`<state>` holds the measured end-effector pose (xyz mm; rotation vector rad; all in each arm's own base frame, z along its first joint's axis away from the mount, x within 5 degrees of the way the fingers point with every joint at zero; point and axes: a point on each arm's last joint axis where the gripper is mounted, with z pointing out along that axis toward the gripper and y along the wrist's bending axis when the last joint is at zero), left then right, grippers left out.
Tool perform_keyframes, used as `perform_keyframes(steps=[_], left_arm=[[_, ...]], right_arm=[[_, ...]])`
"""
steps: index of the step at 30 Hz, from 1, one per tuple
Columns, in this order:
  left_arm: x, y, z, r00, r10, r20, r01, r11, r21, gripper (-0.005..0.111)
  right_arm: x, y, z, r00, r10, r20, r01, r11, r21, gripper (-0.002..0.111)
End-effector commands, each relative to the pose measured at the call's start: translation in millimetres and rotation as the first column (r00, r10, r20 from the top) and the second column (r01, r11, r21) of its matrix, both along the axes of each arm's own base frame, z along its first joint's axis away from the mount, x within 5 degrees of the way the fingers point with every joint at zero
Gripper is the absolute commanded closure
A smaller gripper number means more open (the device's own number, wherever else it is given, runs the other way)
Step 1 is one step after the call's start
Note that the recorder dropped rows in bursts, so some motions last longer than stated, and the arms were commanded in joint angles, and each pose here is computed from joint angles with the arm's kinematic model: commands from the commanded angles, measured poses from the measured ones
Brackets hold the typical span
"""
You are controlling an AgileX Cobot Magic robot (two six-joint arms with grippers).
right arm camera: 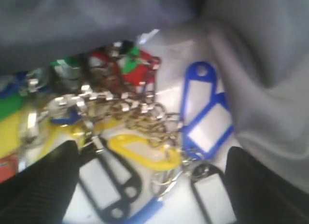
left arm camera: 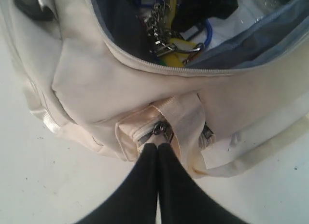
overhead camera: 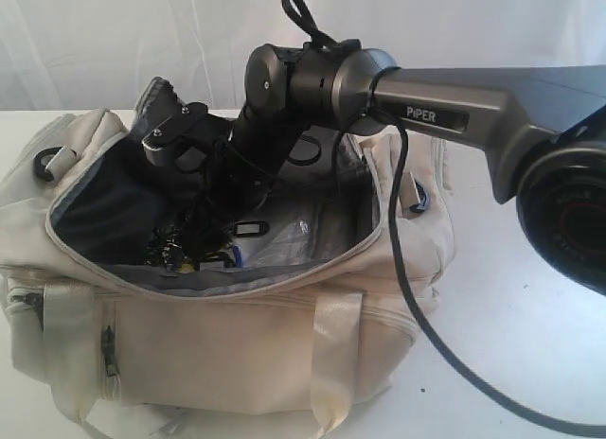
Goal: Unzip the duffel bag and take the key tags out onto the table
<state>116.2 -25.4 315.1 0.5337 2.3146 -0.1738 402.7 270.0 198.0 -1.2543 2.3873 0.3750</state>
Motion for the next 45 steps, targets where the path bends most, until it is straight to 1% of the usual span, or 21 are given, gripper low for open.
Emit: perform_keyframes(steps=[1,3,7,11,12,13,14,15,16,17,18,23,27,33,40,45], left_arm=[[-9.3,0.0,5.7,0.998,0.019,0.067,-0.017,1.0,-0.02,0.107],[-9.6,0.0,6.0,0.997,0.019,0.07,-0.018,1.0,-0.02,0.107],[-9.5,-0.1,6.2,0.997,0.021,0.072,-0.019,1.0,-0.024,0.107],[-9.5,-0.1,6.2,0.997,0.022,0.071,-0.021,0.999,-0.025,0.107],[-9.5,-0.1,6.2,0.997,0.022,0.071,-0.021,0.999,-0.025,0.107],[-9.4,-0.1,6.3,0.997,0.023,0.073,-0.021,0.999,-0.025,0.107],[-9.4,-0.1,6.3,0.997,0.023,0.073,-0.021,0.999,-0.025,0.107],[-9.5,-0.2,6.3,0.997,0.022,0.072,-0.02,0.999,-0.027,0.107],[-9.1,-0.1,6.6,0.997,0.026,0.077,-0.024,0.999,-0.029,0.107],[-8.9,-0.1,6.8,0.997,0.027,0.079,-0.025,0.999,-0.03,0.107],[-8.9,-0.1,6.8,0.996,0.027,0.079,-0.025,0.999,-0.03,0.107],[-8.7,0.0,7.0,0.996,0.028,0.083,-0.026,0.999,-0.03,0.107],[-8.5,0.0,7.1,0.996,0.029,0.084,-0.027,0.999,-0.03,0.107],[-8.5,0.0,7.1,0.996,0.029,0.084,-0.027,0.999,-0.03,0.107],[-8.0,0.2,6.9,0.995,0.032,0.09,-0.029,0.999,-0.031,0.107],[-6.6,0.8,5.0,0.994,0.04,0.101,-0.037,0.999,-0.03,0.107]], right_arm=[[4.3,4.1,4.5,0.999,-0.036,0.026,0.035,0.999,0.029,0.031],[1.7,8.6,4.8,0.999,-0.029,0.022,0.028,0.999,0.036,0.031],[-6.7,21.4,-7.6,1.0,0.023,0.009,-0.023,1.0,-0.003,0.032],[-9.9,25.0,-22.8,0.998,0.066,0.014,-0.065,0.993,-0.094,0.033],[-11.5,24.0,-27.3,0.998,0.067,0.004,-0.066,0.988,-0.141,0.039],[-12.8,23.9,-30.1,0.998,0.065,-0.003,-0.065,0.984,-0.167,0.044],[-13.6,20.6,-31.2,0.998,0.07,-0.008,-0.07,0.974,-0.214,0.059],[-14.0,19.5,-31.6,0.998,0.058,-0.01,-0.059,0.971,-0.233,0.07],[-13.4,16.6,-28.1,0.999,0.04,0.001,-0.039,0.966,-0.255,0.092],[-13.2,15.4,-25.8,0.999,0.043,0.01,-0.039,0.964,-0.264,0.104],[-12.0,13.9,-19.2,0.999,0.016,0.031,-0.008,0.967,-0.255,0.108],[-16.3,10.0,44.5,0.983,-0.005,0.184,0.031,0.99,-0.139,0.108],[-23.7,4.7,81.0,0.966,-0.017,0.256,0.04,0.996,-0.083,0.108],[-29.1,-0.3,101.7,0.954,-0.021,0.298,0.042,0.997,-0.064,0.108],[-36.2,-10.7,124.9,0.939,-0.034,0.343,0.062,0.996,-0.071,0.108],[-45.6,-25.2,153.5,0.925,-0.062,0.376,0.083,0.996,-0.039,0.108]])
